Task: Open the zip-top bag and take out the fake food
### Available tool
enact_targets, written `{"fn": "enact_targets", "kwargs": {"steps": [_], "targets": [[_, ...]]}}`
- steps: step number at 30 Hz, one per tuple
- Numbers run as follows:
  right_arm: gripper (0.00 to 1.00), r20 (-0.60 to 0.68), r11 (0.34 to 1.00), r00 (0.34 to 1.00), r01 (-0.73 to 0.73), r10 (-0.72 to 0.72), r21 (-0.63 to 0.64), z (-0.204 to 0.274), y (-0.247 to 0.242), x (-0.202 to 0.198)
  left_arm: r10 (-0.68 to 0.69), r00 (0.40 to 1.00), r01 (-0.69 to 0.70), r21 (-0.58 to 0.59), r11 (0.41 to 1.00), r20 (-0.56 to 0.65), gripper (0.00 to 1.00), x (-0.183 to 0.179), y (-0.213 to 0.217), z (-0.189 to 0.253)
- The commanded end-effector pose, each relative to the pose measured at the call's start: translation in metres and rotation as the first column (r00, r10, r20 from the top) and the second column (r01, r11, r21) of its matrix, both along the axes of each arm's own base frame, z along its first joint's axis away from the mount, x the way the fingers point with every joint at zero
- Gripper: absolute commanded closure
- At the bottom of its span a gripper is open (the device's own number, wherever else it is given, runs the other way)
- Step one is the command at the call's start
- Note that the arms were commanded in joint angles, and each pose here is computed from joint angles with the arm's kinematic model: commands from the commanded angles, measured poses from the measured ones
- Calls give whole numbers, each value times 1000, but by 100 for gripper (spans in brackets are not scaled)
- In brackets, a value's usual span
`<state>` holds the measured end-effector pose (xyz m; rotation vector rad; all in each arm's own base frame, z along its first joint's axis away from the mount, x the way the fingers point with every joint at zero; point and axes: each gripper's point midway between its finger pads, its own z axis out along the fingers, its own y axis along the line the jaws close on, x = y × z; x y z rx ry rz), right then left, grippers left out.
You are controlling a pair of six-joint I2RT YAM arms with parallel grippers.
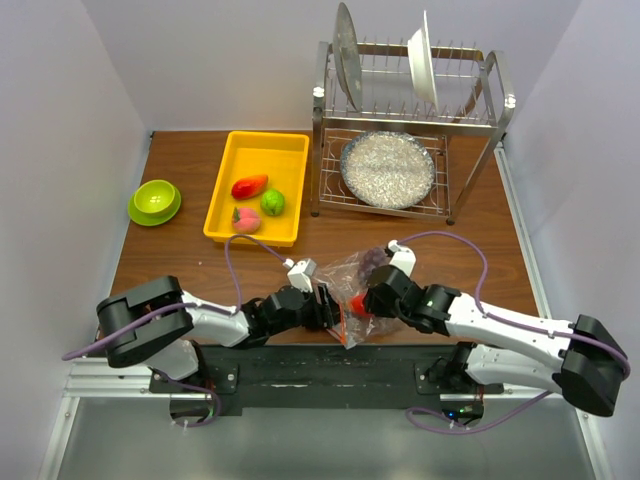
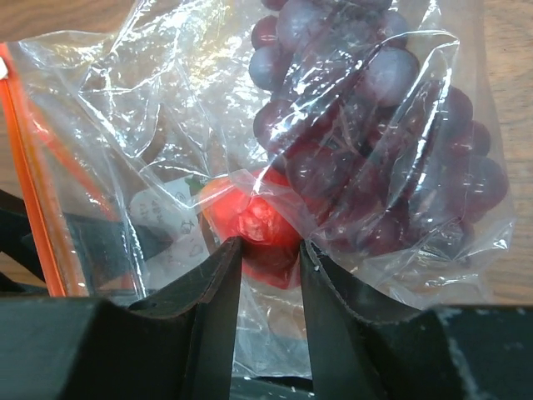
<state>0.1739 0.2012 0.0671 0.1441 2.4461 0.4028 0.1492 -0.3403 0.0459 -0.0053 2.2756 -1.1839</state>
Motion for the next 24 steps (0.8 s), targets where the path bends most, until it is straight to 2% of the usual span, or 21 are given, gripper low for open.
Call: {"fn": "enact_targets", "kwargs": {"steps": [1,7,11,15,24], "targets": [[64,11,997,999,32,-33,67,-1,5,3,69,998,-68,-90,994,-2,35,8,-3,23],[64,-3,977,1000,6,-6,214,-1,25,-2,105,994,-105,-52,993,-7,34,15,-2,20],[67,-2,966,999,36,-36,257,0,21,-3,135,991,-135,14,991,-4,34,19,6,10],[74,-20,960,997,75,-72,269,-9,11,-6,155,988,-156,52,986,15,34,22,13,5],[78,-48,965,988,154,-147,214,-33,-27,-21,147,981,-172,203,964,130,39,38,23,1]]}}
